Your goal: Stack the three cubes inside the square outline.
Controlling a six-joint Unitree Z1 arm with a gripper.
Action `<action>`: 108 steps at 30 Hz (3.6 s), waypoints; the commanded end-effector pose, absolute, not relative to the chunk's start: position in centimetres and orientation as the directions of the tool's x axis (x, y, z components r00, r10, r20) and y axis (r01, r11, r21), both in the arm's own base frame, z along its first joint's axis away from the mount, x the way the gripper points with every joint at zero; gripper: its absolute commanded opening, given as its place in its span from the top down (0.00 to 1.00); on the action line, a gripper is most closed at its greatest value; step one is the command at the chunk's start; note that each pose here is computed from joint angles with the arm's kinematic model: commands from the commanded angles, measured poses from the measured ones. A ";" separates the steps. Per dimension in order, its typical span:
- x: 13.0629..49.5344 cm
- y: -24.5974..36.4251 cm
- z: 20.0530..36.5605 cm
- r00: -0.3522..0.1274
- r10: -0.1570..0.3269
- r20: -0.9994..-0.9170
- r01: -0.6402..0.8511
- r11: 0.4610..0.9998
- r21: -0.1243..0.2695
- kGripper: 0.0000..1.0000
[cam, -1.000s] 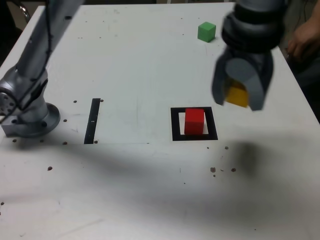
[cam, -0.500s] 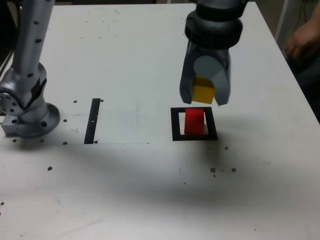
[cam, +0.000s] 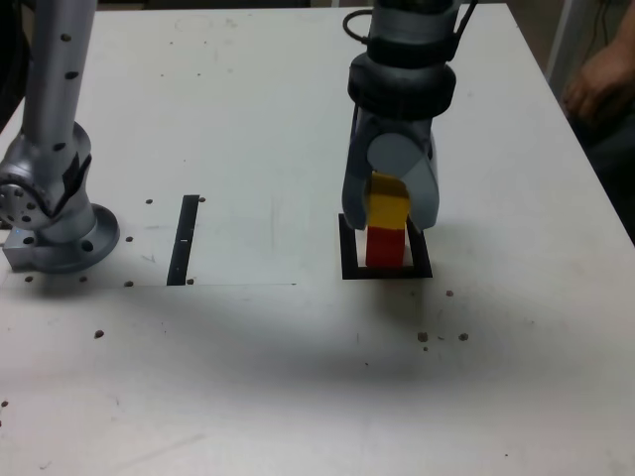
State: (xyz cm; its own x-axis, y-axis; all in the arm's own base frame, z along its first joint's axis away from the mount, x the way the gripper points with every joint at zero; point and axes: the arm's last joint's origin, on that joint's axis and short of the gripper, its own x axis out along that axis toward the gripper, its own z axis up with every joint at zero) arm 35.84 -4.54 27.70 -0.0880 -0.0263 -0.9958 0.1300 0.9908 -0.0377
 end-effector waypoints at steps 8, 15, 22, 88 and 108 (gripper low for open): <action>36.0 -4.1 26.7 -0.103 -0.030 -0.994 0.114 0.993 -0.042 0.62; 36.4 -4.0 26.3 -0.096 -0.035 -0.995 0.135 0.990 -0.048 0.15; 36.4 -3.9 26.0 -0.106 -0.038 -0.994 0.137 0.989 -0.052 0.01; 40.0 22.4 29.4 -0.072 0.199 -0.977 0.276 0.945 0.173 0.00; 40.3 29.6 26.8 -0.066 0.249 -0.966 0.461 0.866 0.192 0.01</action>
State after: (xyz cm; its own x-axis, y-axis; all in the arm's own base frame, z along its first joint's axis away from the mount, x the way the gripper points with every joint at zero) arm 40.26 29.35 26.97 -0.0651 0.2445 -0.9675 0.4520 0.8716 0.1898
